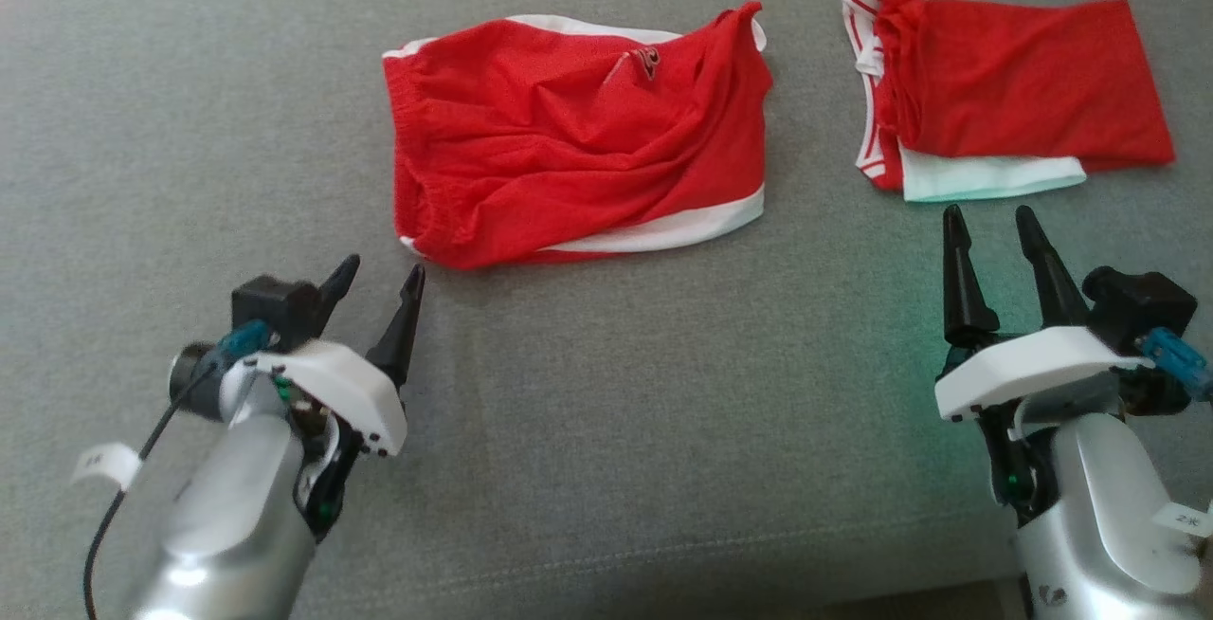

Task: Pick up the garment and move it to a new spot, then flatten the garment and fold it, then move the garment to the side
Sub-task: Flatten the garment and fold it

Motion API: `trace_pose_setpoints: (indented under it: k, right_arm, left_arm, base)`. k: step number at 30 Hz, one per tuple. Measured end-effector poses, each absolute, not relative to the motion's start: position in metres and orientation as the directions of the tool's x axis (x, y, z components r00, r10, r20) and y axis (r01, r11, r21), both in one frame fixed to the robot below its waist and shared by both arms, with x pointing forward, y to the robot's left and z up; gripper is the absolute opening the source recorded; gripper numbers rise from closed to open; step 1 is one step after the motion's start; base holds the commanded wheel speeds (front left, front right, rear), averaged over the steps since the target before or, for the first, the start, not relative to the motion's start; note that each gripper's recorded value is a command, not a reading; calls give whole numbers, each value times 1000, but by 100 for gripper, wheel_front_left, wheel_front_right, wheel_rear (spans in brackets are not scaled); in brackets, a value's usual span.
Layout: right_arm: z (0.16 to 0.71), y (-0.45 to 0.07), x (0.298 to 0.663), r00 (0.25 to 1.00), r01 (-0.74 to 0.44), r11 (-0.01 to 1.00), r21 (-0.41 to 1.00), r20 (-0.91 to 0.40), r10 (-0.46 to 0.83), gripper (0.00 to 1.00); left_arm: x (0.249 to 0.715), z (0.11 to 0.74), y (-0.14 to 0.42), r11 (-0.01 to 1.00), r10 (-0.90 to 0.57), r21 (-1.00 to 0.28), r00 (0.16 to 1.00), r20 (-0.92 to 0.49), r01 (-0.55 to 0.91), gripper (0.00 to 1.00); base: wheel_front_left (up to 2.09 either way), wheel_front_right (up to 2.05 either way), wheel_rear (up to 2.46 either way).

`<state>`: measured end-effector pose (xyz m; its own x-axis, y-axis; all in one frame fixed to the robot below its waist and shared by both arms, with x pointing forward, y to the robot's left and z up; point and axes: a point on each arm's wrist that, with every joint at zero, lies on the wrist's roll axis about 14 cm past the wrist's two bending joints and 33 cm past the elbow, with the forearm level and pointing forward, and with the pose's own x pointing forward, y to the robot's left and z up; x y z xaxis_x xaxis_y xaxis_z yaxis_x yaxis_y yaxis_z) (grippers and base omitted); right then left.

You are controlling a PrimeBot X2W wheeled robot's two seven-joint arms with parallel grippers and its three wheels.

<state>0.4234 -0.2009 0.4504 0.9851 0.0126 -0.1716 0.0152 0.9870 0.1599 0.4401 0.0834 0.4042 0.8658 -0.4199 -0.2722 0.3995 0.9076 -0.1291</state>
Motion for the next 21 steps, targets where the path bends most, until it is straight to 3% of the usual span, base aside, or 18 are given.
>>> trace_pose_setpoints:
  k: [7,21]
  right_arm:
    - [445,-208,416,979,45,987,156,-202,-13,100]
    - [441,-216,413,976,73,984,165,-216,-37,100]
  left_arm:
    - [452,390,72,861,-485,-24,808,-336,507,100]
    - [460,389,59,804,-542,44,760,-358,594,100]
  base:
    - [0,0,0]
    - [0,0,0]
